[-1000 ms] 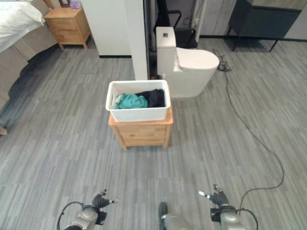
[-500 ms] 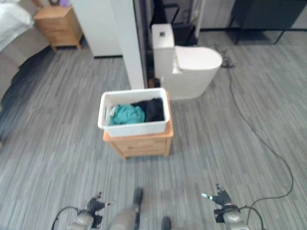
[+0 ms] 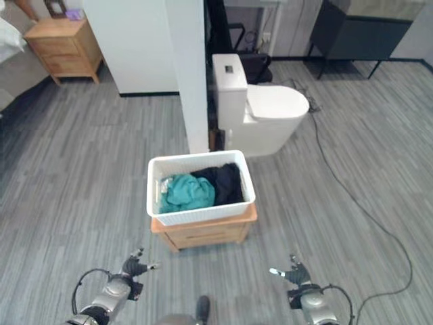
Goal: Grab the laundry basket,head to the washer,open it,put in the laundry and shut it.
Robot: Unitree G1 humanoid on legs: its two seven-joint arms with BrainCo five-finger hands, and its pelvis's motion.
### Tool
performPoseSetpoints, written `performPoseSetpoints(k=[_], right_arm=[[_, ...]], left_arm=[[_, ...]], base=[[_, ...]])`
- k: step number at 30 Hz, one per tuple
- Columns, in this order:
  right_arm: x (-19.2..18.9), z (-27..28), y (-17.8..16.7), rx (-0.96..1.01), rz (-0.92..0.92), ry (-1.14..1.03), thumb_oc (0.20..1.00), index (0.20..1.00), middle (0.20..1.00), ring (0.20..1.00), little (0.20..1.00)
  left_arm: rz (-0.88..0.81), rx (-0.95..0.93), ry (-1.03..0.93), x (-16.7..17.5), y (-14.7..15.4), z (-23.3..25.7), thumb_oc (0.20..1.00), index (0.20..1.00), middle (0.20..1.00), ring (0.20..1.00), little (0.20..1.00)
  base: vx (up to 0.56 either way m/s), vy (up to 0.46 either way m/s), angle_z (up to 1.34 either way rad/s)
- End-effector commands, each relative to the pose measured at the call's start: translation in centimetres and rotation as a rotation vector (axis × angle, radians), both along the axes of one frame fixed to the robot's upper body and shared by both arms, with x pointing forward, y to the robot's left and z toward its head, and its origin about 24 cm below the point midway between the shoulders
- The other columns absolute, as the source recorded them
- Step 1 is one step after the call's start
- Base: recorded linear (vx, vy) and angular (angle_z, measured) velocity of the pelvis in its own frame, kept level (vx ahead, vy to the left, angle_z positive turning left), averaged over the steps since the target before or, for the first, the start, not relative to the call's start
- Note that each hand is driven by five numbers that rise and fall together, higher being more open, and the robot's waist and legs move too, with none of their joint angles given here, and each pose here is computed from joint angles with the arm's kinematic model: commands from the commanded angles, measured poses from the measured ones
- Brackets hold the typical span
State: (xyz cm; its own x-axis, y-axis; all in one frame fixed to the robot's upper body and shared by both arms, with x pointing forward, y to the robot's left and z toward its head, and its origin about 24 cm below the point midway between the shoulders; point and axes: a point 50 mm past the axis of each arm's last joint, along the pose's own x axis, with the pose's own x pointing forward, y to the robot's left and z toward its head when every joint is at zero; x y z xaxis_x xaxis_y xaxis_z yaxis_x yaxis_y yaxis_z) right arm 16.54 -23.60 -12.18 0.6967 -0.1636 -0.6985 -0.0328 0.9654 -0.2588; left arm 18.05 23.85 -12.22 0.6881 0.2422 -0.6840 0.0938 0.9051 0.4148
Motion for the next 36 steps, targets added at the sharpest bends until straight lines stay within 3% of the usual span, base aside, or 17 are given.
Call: performPoseSetpoints(k=[1,16,26,31,36], right_arm=[[0.2,0.9,-1.7,-0.048,-0.013,-0.042,1.0,1.0,1.0,1.0,1.0],[0.0,1.3,-2.8,-0.068,-0.02,-0.059,1.0,1.0,1.0,1.0,1.0],[1.3,3.4,-5.1,-0.144,-0.008,-0.137,1.0,1.0,1.0,1.0,1.0],[0.4,3.3,-6.0,-0.118,-0.102,-0.144,1.0,1.0,1.0,1.0,1.0],[-3.3,0.7,-6.7,-0.105,-0.204,0.047,1.0,1.0,1.0,1.0,1.0]], left_arm=[[-0.017,0.014,-0.038,0.6,0.4,0.6,1.0,1.0,1.0,1.0,1.0],[0.016,-0.002,0.007,-0.3,0.2,-0.2,1.0,1.0,1.0,1.0,1.0],[-0.005,-0.009,-0.113,2.7,-0.4,1.6,1.0,1.0,1.0,1.0,1.0],[-0.006,-0.012,-0.139,2.9,-0.6,1.9,1.0,1.0,1.0,1.0,1.0],[0.01,0.007,-0.053,1.2,0.3,0.8,1.0,1.0,1.0,1.0,1.0]], base=[[0.04,0.107,0.07],[0.15,-0.077,0.2],[0.05,-0.127,0.25],[0.11,0.072,0.15],[0.13,0.156,-0.3]])
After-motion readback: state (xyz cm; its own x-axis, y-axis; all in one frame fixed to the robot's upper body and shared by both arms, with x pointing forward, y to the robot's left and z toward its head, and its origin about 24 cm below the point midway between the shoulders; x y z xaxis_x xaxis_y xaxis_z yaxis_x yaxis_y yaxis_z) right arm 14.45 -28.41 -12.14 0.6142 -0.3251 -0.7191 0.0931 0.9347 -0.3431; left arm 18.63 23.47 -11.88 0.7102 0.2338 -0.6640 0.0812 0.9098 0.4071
